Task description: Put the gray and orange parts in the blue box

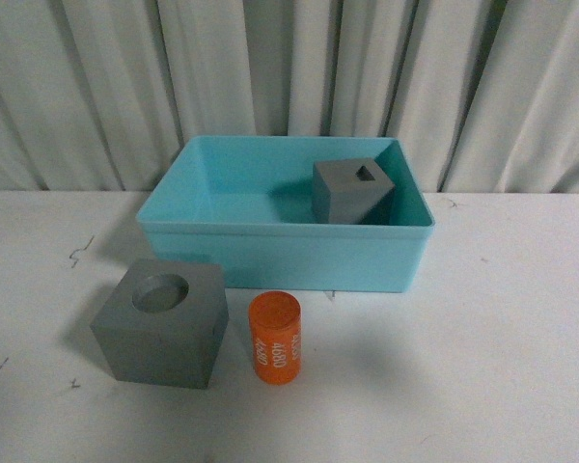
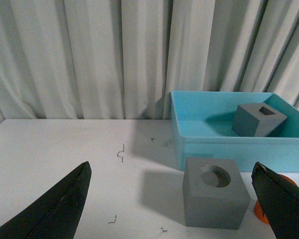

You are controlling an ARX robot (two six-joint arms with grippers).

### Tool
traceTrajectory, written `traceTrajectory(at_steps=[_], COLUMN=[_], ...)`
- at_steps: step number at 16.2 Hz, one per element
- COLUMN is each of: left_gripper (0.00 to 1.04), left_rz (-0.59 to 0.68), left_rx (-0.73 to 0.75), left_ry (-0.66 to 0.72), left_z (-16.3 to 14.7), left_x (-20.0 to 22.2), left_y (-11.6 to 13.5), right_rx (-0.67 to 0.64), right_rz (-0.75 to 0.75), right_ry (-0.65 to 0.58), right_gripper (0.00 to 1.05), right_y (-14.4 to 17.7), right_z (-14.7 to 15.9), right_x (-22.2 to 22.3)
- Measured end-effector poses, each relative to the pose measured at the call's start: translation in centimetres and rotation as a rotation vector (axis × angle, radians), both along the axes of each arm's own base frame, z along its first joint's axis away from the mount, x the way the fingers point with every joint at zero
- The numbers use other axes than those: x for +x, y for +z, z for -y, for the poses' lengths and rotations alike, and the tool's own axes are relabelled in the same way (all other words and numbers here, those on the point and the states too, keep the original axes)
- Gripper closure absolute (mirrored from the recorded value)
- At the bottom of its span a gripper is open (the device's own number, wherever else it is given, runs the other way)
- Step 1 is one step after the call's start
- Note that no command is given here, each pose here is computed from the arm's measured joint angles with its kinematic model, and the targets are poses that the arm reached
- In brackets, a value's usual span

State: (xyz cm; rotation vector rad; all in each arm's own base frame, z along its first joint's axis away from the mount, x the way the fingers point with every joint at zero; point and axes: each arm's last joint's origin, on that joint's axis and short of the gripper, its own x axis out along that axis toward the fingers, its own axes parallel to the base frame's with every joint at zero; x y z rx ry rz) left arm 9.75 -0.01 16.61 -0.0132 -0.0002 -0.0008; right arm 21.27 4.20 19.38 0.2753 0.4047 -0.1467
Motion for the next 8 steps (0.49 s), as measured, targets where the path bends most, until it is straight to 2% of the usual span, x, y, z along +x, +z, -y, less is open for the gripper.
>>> traceTrajectory(at_steps=[1,3,5,7,8], left_gripper=[0.07,0.07,0.07,0.07,0.07], left_rz=[0.000,0.001,0.000,0.000,0.000], left_rx=[0.000,0.000,0.000,0.000,0.000], left_ry=[0.000,-0.001,0.001,0.001,0.001], left_z=[0.0,0.0,0.0,0.0,0.0], left_x=[0.0,0.0,0.0,0.0,0.0], left_y=[0.0,0.0,0.0,0.0,0.0], right_rx=[0.001,-0.037,-0.148,-0.218,-0.243], right_rz=[-0.053,0.254,0.412,0.411,0.389], right_ry=[0.003,0.089,0.121,0.127,0.137], right_gripper=[0.06,0.24,0.40,0.56,0.69], right_y=[-1.7,-1.4,-0.5,-0.9,-1.5], right_z=[0.3,1.0,1.6,2.2,2.5], right_x=[-1.9,-2.8,-3.9,-4.7,-5.3])
